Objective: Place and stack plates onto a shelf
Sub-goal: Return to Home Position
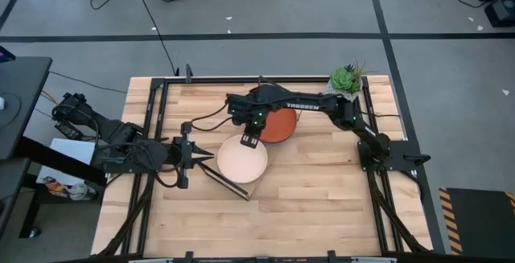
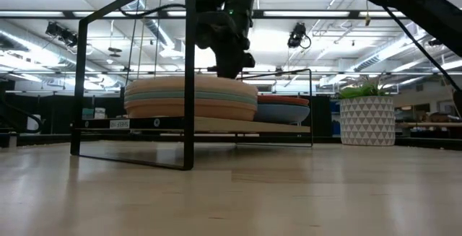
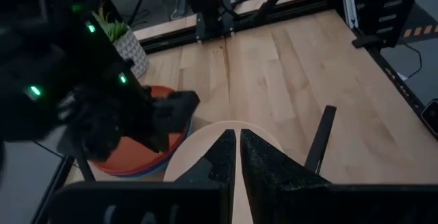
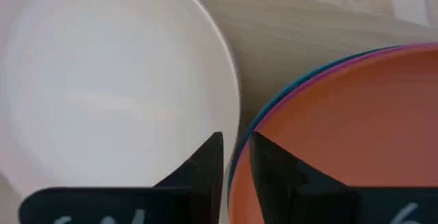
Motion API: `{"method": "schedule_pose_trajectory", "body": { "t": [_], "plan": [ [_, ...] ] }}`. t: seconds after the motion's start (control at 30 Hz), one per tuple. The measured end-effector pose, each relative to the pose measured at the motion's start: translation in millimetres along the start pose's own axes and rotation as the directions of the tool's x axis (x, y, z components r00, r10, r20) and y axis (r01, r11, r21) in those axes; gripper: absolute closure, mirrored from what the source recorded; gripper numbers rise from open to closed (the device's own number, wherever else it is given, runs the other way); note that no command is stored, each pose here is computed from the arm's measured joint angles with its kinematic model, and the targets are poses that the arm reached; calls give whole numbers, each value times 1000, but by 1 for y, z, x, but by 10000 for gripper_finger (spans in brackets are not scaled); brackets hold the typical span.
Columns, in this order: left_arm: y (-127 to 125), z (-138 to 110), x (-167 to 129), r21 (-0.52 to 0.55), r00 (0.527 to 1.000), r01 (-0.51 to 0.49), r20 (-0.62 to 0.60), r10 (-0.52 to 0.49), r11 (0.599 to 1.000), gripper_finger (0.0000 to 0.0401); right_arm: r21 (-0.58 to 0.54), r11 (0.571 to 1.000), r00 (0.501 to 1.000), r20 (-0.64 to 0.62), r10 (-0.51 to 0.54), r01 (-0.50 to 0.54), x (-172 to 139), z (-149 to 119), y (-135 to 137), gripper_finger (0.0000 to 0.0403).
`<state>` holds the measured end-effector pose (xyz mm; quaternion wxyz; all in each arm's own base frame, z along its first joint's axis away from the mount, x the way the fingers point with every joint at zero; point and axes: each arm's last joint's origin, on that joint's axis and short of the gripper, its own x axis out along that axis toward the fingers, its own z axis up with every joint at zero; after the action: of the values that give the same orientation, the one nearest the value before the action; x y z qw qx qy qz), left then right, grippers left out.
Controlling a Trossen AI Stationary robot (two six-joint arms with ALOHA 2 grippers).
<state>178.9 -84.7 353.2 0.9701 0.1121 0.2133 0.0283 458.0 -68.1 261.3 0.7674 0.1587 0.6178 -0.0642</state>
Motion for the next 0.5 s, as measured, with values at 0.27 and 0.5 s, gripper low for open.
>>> {"method": "schedule_pose_trajectory", "body": {
  "t": [0.27, 0.5],
  "plan": [
    [0, -3, 0, -21, 1000, -1, -24, 0, 1000, 372, -223, 972, 995, 78, -56, 72, -28, -12, 37, 322],
    [-1, -8, 0, -39, 996, 47, -78, -50, 998, 372, -352, 919, 980, 143, -136, 179, -33, -29, 87, 322]
  ]
}}
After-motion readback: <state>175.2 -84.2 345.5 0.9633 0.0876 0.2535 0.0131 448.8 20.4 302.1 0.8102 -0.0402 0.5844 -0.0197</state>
